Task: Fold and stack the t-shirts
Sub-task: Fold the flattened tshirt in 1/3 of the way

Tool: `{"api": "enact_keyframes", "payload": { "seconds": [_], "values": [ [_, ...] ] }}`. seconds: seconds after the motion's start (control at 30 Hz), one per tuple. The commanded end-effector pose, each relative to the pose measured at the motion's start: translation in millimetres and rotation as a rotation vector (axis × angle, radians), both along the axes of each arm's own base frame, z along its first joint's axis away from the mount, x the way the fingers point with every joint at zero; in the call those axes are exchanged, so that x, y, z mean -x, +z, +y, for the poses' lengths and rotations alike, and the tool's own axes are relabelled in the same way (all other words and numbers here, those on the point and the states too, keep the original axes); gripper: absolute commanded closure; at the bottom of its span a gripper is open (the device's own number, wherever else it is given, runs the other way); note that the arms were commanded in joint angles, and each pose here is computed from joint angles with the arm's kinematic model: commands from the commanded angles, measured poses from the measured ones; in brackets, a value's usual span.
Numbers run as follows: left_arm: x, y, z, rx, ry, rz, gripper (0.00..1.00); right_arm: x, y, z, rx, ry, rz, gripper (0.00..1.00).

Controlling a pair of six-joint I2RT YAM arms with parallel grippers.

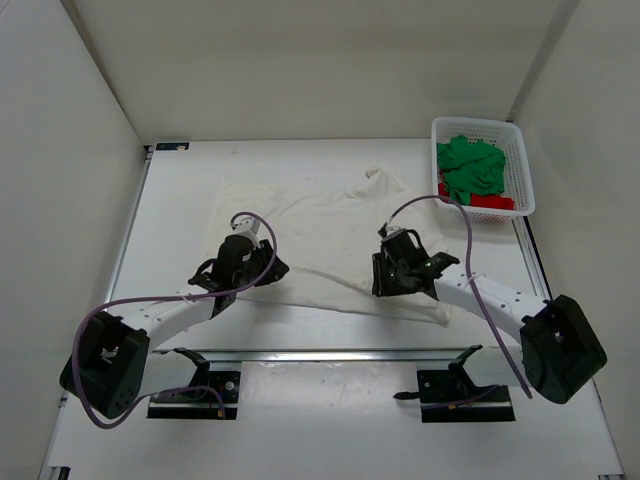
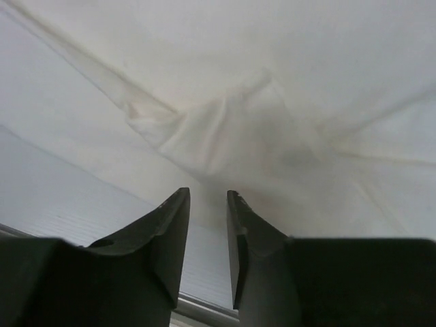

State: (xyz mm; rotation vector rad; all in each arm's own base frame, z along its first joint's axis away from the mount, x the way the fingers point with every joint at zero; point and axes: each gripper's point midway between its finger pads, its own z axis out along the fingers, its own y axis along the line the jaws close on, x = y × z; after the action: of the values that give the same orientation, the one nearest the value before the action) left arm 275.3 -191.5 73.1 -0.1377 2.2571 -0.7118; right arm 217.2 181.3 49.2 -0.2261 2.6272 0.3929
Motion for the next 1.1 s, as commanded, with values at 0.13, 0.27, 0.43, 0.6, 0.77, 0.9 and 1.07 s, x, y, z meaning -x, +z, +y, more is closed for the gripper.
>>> {"api": "enact_keyframes", "payload": {
  "seconds": [0.13,0.27,0.43,0.6,0.77,0.9,1.07],
  "values": [
    [-1,2,0,0.009,0.001,-0.023,0.53,-75,47,2,-0.098,-0.070,-0.161,0.65],
    [-2,4,-2,0.013,-0.009,-0.028,0.53,-85,26,2,-0.081,-0.064,-0.115,0.65],
    [0,-1,0,0.008,-0.002,-0.020,0.53,-82,10,10,-0.076,-0.040,-0.081,0.65],
    [-1,2,-1,0.007,-0.007,-0.029,0.53,-79,-2,11,-0.069,-0.039,-0.052,0.67],
    [0,1,-1,0.015,0.000,-0.024,0.53,-78,-14,6,-0.034,-0.053,-0.024,0.68],
    [0,2,0,0.017,0.002,-0.026,0.53,-75,-17,2,-0.010,-0.062,-0.013,0.68],
    [2,-3,1,0.007,-0.003,-0.022,0.53,-74,-20,3,-0.006,-0.056,-0.002,0.73]
  ]
}}
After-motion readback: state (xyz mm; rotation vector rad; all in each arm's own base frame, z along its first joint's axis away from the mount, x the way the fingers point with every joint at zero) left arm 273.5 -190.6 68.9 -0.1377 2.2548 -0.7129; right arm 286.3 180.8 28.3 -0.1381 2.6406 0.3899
